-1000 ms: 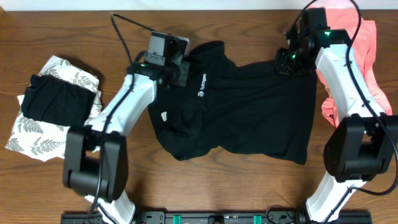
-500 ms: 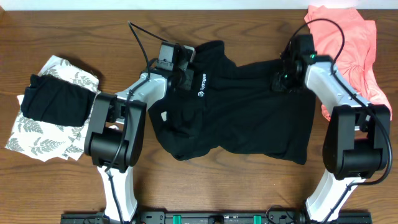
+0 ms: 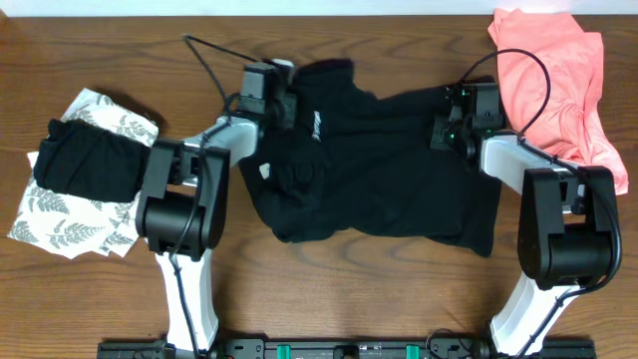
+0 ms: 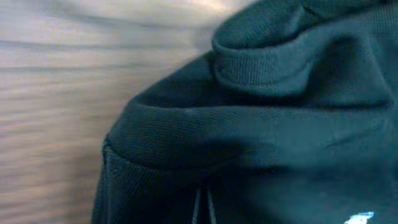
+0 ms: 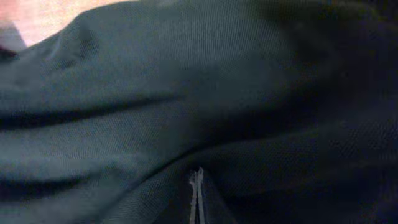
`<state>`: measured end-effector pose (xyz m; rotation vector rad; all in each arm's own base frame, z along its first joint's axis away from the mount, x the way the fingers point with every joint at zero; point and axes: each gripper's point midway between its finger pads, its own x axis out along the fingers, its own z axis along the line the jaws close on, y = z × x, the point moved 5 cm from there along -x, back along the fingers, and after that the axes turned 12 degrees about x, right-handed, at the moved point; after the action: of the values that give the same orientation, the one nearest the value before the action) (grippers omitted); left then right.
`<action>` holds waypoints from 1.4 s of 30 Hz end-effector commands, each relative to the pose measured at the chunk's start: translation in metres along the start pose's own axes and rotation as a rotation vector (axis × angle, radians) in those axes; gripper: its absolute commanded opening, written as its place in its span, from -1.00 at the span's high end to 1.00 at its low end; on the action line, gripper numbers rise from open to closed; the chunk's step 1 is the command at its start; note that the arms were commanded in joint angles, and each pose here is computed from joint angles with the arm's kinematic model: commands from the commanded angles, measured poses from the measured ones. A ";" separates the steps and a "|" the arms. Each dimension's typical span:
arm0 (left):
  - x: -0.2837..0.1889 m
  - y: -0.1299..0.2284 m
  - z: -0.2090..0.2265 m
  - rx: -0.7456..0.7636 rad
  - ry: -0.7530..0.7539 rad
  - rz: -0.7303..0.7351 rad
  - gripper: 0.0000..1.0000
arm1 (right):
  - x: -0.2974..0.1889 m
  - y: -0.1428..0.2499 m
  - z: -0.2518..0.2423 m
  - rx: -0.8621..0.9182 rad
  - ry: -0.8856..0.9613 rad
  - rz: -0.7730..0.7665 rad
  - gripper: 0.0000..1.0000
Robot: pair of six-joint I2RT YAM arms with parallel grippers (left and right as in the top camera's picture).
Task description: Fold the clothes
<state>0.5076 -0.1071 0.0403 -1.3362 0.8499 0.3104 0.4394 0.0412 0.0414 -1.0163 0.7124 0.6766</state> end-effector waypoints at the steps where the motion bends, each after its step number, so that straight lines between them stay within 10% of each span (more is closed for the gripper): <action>1: 0.005 0.016 0.050 -0.114 -0.115 0.015 0.88 | 0.013 0.008 -0.008 -0.018 0.044 -0.020 0.97; 8: -0.015 -0.008 0.117 -0.189 -0.181 -0.049 0.86 | 0.013 -0.024 0.006 -0.051 -0.018 -0.167 0.89; 19: -0.097 -0.083 0.113 -0.160 -0.117 -0.020 0.57 | -0.036 -0.032 0.029 -0.064 -0.014 0.068 0.69; 25: -0.161 -0.065 0.066 -0.187 -0.036 0.203 0.38 | -0.093 -0.011 0.039 -0.033 -0.034 0.254 0.71; 42: -0.225 0.017 -0.021 -0.374 0.190 0.722 0.39 | -0.133 0.057 0.071 -0.159 -0.061 0.527 -0.03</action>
<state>0.3506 -0.0499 0.1900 -1.3789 1.3950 0.9333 0.3353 0.0905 0.1406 -0.9156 0.9381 1.1755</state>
